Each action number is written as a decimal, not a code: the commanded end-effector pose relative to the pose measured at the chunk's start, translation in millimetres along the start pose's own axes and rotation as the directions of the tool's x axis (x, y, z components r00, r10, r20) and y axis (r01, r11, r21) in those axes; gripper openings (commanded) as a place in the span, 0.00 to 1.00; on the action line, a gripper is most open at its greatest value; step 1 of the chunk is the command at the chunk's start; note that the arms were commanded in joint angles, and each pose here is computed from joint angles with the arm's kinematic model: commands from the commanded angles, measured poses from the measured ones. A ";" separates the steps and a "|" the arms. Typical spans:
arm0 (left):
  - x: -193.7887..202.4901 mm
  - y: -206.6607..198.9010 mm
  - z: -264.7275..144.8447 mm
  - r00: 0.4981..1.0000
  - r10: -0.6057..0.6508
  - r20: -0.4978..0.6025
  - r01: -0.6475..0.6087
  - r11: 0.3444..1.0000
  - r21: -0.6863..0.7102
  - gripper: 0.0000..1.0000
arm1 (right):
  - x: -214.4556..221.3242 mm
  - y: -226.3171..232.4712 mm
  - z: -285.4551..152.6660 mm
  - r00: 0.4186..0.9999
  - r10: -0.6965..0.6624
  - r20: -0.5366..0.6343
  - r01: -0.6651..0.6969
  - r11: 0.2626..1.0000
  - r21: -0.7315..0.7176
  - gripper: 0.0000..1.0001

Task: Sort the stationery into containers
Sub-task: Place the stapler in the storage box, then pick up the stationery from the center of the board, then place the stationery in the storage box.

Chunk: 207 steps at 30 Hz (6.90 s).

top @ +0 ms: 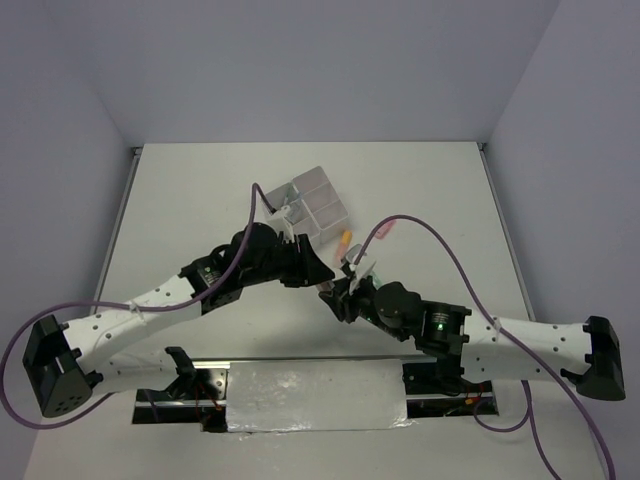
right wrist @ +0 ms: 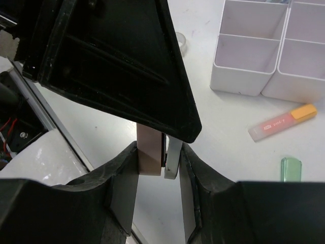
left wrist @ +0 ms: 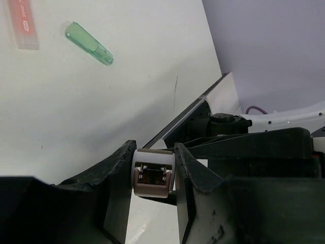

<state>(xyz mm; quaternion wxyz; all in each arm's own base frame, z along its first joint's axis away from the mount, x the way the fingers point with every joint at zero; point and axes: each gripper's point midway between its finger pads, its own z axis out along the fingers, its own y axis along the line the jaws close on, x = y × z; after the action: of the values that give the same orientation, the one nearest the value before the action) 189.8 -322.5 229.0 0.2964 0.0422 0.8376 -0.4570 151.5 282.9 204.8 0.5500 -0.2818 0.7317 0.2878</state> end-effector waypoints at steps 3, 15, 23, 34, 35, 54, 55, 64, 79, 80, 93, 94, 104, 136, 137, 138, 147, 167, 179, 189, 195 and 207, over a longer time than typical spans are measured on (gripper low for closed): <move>-4.9 -42.1 2.4 0.982 0.191 -0.004 -0.189 0.974 0.125 0.00 | -28.3 -3.3 -8.0 0.995 0.039 0.092 -0.041 0.999 0.018 0.68; -118.0 74.5 47.0 0.556 0.830 -0.042 -0.711 0.449 -0.541 0.00 | -61.3 -50.3 -88.7 0.936 0.208 0.284 -0.232 0.971 0.055 1.00; -147.0 112.5 58.4 0.449 0.892 0.054 -0.760 0.413 -0.503 0.00 | -62.7 -47.9 -93.4 0.959 0.183 0.217 -0.201 0.978 0.061 1.00; -139.9 112.1 69.3 0.407 0.906 0.117 -0.805 0.416 -0.422 0.00 | -46.9 -43.1 -75.3 0.976 0.143 0.162 -0.158 0.984 0.083 1.00; -141.2 111.4 70.3 0.406 0.906 0.121 -0.806 0.417 -0.419 0.00 | -46.0 -42.8 -74.4 0.977 0.143 0.158 -0.158 0.984 0.085 1.00; -125.7 144.6 84.8 0.480 0.868 0.127 -0.788 0.490 -0.372 0.43 | -43.5 -45.3 -72.4 0.979 0.139 0.150 -0.155 0.982 0.105 1.00; -126.7 142.9 84.0 0.481 0.866 0.137 -0.784 0.495 -0.374 0.51 | -42.5 -45.4 -71.4 0.980 0.137 0.146 -0.154 0.982 0.110 1.00; -123.1 131.8 81.2 0.509 0.843 0.171 -0.775 0.536 -0.335 0.67 | -33.1 -44.1 -61.8 0.983 0.135 0.127 -0.151 0.981 0.123 1.00; -144.5 125.5 -38.4 0.879 0.443 0.177 -0.237 0.727 -0.644 0.99 | 45.2 -116.2 -0.7 0.904 0.346 -0.252 -0.230 0.889 0.396 1.00; -140.9 124.3 -47.8 0.885 0.430 0.180 -0.223 0.729 -0.648 0.99 | 47.0 -120.6 0.2 0.896 0.353 -0.269 -0.224 0.884 0.411 1.00; -72.5 102.8 -105.6 0.881 0.467 0.074 -0.383 0.796 -0.469 0.99 | 106.5 -172.6 25.6 0.744 0.420 -0.520 -0.118 0.848 0.516 0.79; -66.2 105.0 -105.6 0.884 0.464 0.064 -0.387 0.800 -0.458 0.99 | 110.0 -176.2 25.3 0.735 0.420 -0.533 -0.102 0.845 0.525 0.75; -46.5 102.2 -92.0 0.894 0.448 0.011 -0.413 0.833 -0.367 0.99 | 143.5 -190.5 26.4 0.650 0.448 -0.613 -0.067 0.838 0.541 0.65; -73.7 -34.2 1.1 0.963 -0.022 0.269 -0.036 0.978 0.208 0.98 | 2.4 -89.3 3.2 0.912 0.375 -0.168 -0.354 0.925 0.140 0.10; -72.9 -37.7 4.6 0.964 -0.016 0.266 -0.041 0.978 0.206 0.97 | -2.2 -83.4 0.6 0.917 0.366 -0.161 -0.349 0.929 0.124 0.11; -69.7 -41.2 11.7 0.968 -0.010 0.250 -0.040 0.980 0.193 0.96 | -7.0 -81.6 -1.6 0.921 0.360 -0.148 -0.345 0.931 0.116 0.11; -71.0 -35.0 34.0 0.969 0.007 0.247 -0.041 0.990 0.132 0.83 | -26.9 -58.0 -14.2 0.937 0.321 -0.134 -0.316 0.947 0.059 0.12; -80.5 -47.0 43.7 0.947 0.207 0.244 -0.241 0.964 0.116 0.00 | -42.1 -70.7 -18.0 0.929 0.368 -0.028 -0.361 0.923 0.133 0.87; -221.7 25.7 67.6 0.571 0.743 0.350 -0.599 0.668 -0.441 0.00 | -46.9 -109.9 -67.0 0.927 0.368 0.074 -0.371 0.868 0.330 1.00; -295.8 81.8 108.5 0.485 0.817 0.311 -0.666 0.576 -0.474 0.07 | -33.1 -101.4 -51.5 0.934 0.356 0.006 -0.343 0.893 0.291 1.00; -303.1 90.0 115.9 0.467 0.829 0.309 -0.678 0.560 -0.477 0.16 | -27.7 -102.9 -39.0 0.942 0.333 -0.032 -0.309 0.902 0.302 1.00; -289.7 114.9 116.2 0.489 0.816 0.308 -0.662 0.577 -0.478 0.41 | -24.7 -104.0 -23.3 0.942 0.332 -0.053 -0.302 0.904 0.303 1.00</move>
<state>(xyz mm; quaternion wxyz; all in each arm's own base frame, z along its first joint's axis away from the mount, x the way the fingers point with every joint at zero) 513.1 -287.8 227.3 0.6394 0.2427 0.7174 -0.1323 210.4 190.3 200.6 0.4665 -0.0911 0.8501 0.2268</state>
